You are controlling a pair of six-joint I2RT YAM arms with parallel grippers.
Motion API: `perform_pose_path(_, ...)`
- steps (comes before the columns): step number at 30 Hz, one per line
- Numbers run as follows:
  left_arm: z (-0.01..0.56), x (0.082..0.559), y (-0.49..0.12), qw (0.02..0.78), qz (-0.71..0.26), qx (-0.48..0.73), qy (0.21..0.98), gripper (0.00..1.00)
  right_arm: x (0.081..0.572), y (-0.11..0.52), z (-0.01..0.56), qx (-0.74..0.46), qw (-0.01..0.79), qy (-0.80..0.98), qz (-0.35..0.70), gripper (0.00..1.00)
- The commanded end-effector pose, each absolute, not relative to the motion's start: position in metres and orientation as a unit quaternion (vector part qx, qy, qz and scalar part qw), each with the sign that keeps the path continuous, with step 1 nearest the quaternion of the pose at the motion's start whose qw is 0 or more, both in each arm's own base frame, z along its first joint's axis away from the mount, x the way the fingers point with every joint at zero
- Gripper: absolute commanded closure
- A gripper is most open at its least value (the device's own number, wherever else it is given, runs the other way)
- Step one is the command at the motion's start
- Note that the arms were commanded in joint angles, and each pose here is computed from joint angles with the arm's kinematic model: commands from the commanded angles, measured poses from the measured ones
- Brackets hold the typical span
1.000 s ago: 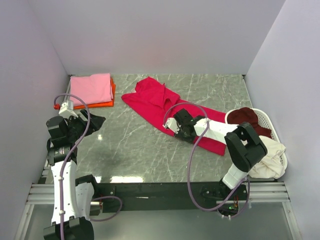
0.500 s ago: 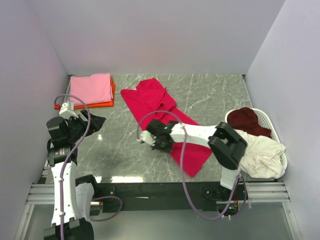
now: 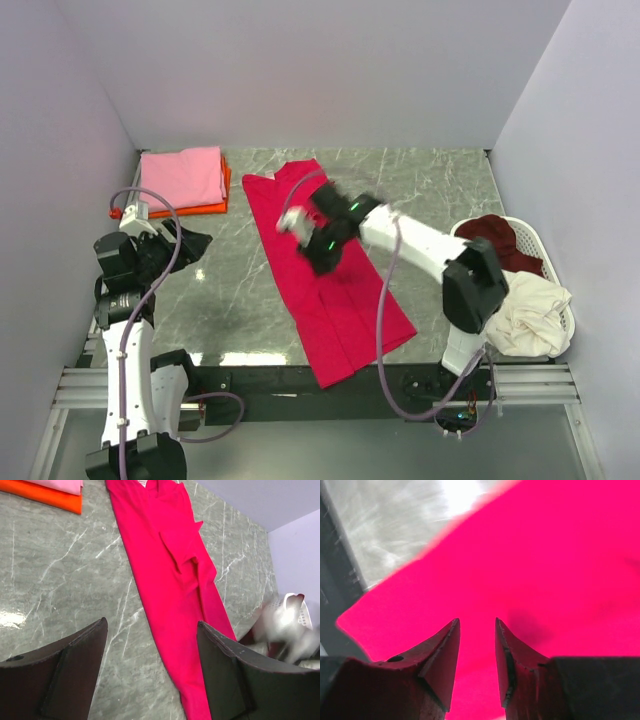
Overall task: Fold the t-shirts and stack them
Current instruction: Fold the tshirt
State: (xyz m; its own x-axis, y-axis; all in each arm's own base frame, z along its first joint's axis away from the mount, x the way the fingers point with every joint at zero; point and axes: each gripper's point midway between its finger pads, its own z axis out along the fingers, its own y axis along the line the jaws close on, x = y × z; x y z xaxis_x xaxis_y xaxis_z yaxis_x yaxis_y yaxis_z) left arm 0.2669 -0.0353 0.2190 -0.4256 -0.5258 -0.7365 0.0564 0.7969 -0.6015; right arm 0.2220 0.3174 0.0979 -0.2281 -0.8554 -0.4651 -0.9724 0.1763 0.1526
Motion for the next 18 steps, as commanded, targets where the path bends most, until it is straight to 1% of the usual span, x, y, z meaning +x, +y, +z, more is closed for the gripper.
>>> perform_pose_path(1, 0.226, 0.27, -0.04, 0.526, -0.293, -0.128, 0.788, 0.23, 0.301, 0.291, 0.162, -0.518, 0.243, 0.781, 0.249, 0.59)
perform_pose_path(2, 0.225, 0.27, -0.04, 0.525, -0.295, -0.127, 0.788, 0.23, 0.322, 0.285, 0.159, -0.47, 0.245, 0.807, 0.26, 0.59)
perform_pose_path(3, 0.224, 0.27, -0.041, 0.522, -0.298, -0.128, 0.789, 0.23, 0.362, 0.273, 0.177, -0.424, 0.287, 0.817, 0.265, 0.59)
perform_pose_path(4, 0.223, 0.27, -0.041, 0.521, -0.298, -0.127, 0.789, 0.23, 0.38, 0.27, 0.181, -0.39, 0.295, 0.825, 0.283, 0.59)
perform_pose_path(5, 0.222, 0.27, -0.042, 0.518, -0.301, -0.127, 0.791, 0.23, 0.399, 0.269, 0.168, -0.326, 0.277, 0.851, 0.303, 0.59)
perform_pose_path(6, 0.222, 0.271, -0.042, 0.517, -0.302, -0.126, 0.791, 0.23, 0.427, 0.269, 0.185, -0.295, 0.307, 0.848, 0.314, 0.58)
perform_pose_path(7, 0.22, 0.272, -0.042, 0.512, -0.303, -0.128, 0.794, 0.23, 0.449, 0.255, 0.185, -0.252, 0.313, 0.857, 0.324, 0.57)
perform_pose_path(8, 0.22, 0.272, -0.043, 0.511, -0.304, -0.127, 0.794, 0.23, 0.464, 0.256, 0.168, -0.195, 0.288, 0.872, 0.343, 0.57)
perform_pose_path(9, 0.219, 0.272, -0.043, 0.509, -0.306, -0.127, 0.794, 0.23, 0.486, 0.255, 0.18, -0.174, 0.31, 0.865, 0.353, 0.57)
perform_pose_path(11, 0.214, 0.273, -0.046, 0.499, -0.317, -0.129, 0.796, 0.22, 0.515, 0.253, 0.173, -0.121, 0.312, 0.865, 0.374, 0.56)
perform_pose_path(14, 0.204, 0.283, -0.05, 0.467, -0.349, -0.154, 0.797, 0.24, 0.545, 0.253, 0.162, -0.084, 0.316, 0.86, 0.391, 0.55)
perform_pose_path(15, 0.204, 0.29, -0.051, 0.466, -0.357, -0.157, 0.794, 0.25, 0.552, 0.254, 0.16, -0.079, 0.318, 0.858, 0.395, 0.55)
perform_pose_path(16, 0.196, 0.3, -0.05, 0.444, -0.362, -0.171, 0.801, 0.27, 0.559, 0.255, 0.158, -0.074, 0.32, 0.857, 0.396, 0.55)
perform_pose_path(17, 0.193, 0.306, -0.053, 0.433, -0.366, -0.174, 0.805, 0.29, 0.565, 0.256, 0.142, -0.06, 0.308, 0.862, 0.398, 0.55)
perform_pose_path(18, 0.192, 0.313, -0.053, 0.428, -0.364, -0.176, 0.809, 0.3, 0.574, 0.257, 0.151, -0.063, 0.324, 0.855, 0.402, 0.55)
